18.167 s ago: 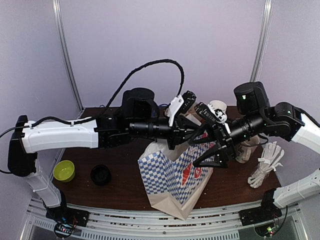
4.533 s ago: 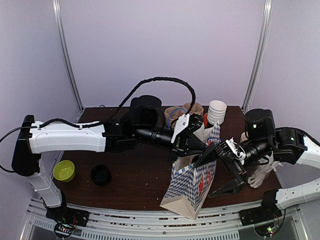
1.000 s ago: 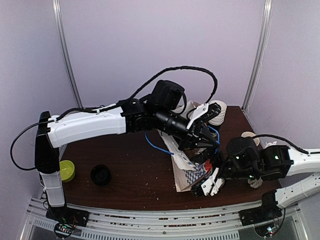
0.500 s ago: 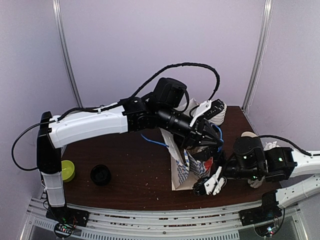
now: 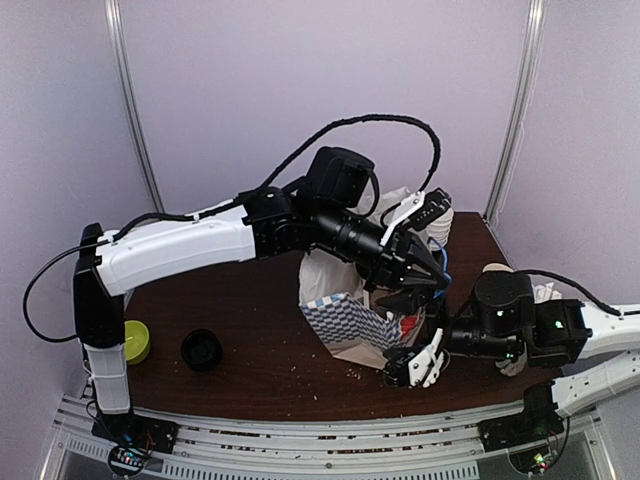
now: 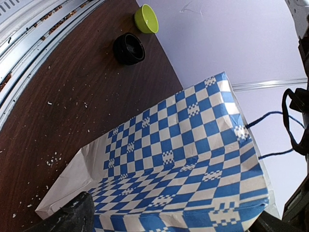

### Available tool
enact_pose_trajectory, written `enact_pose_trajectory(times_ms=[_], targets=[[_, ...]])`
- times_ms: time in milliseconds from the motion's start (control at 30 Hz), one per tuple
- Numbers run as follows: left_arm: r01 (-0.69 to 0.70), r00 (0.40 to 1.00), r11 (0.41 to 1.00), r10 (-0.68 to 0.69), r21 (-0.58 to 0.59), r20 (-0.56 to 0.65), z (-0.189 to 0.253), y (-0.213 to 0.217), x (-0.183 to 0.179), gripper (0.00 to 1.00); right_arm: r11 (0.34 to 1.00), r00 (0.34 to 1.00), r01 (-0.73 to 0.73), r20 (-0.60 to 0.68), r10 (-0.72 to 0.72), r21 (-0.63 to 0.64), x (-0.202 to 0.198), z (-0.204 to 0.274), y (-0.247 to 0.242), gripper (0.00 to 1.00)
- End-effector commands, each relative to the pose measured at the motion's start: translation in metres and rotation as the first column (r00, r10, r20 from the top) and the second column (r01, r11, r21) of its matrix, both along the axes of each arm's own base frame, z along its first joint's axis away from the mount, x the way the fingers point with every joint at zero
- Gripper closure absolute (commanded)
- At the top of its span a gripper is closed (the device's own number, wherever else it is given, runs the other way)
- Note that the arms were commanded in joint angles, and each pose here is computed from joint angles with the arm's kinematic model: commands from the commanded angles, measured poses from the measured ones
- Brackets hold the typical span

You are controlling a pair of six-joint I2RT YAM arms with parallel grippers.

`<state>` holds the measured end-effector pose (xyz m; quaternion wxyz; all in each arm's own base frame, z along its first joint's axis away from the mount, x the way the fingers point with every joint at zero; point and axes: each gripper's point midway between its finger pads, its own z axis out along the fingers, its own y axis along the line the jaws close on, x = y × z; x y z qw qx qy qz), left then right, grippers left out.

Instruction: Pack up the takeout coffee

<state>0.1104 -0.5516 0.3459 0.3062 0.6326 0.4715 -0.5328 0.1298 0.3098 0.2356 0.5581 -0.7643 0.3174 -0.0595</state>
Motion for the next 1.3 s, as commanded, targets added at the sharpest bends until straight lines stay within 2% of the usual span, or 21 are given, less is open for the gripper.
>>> enact_pose_trajectory(times_ms=[0, 300, 567, 833, 1267], targets=[[0.053, 0.999, 0.997, -0.053, -0.063, -0.005, 0.025, -0.008, -0.015, 1.0, 1.0, 0.998, -0.017, 0.065, 0.018, -0.015, 0.004, -0.003, 0.01, 0.05], [-0.046, 0.999, 0.999, 0.046, -0.026, -0.002, 0.019, -0.019, 0.003, 1.0, 0.994, 0.992, -0.064, 0.099, 0.072, -0.084, -0.003, -0.016, 0.013, 0.06], [-0.126, 0.992, 0.991, 0.127, -0.048, 0.025, 0.029, -0.025, 0.018, 1.0, 0.987, 0.987, -0.105, 0.112, 0.119, -0.122, -0.015, -0.024, 0.015, 0.06], [-0.098, 0.995, 0.994, 0.097, -0.04, -0.009, 0.025, -0.031, 0.015, 1.0, 0.987, 0.98, -0.127, 0.14, 0.14, -0.095, -0.016, -0.021, 0.026, 0.07], [-0.135, 0.99, 0.991, 0.135, -0.009, -0.029, 0.013, -0.036, 0.023, 1.0, 0.98, 0.966, -0.197, 0.165, 0.2, -0.035, -0.029, -0.007, 0.043, 0.04]])
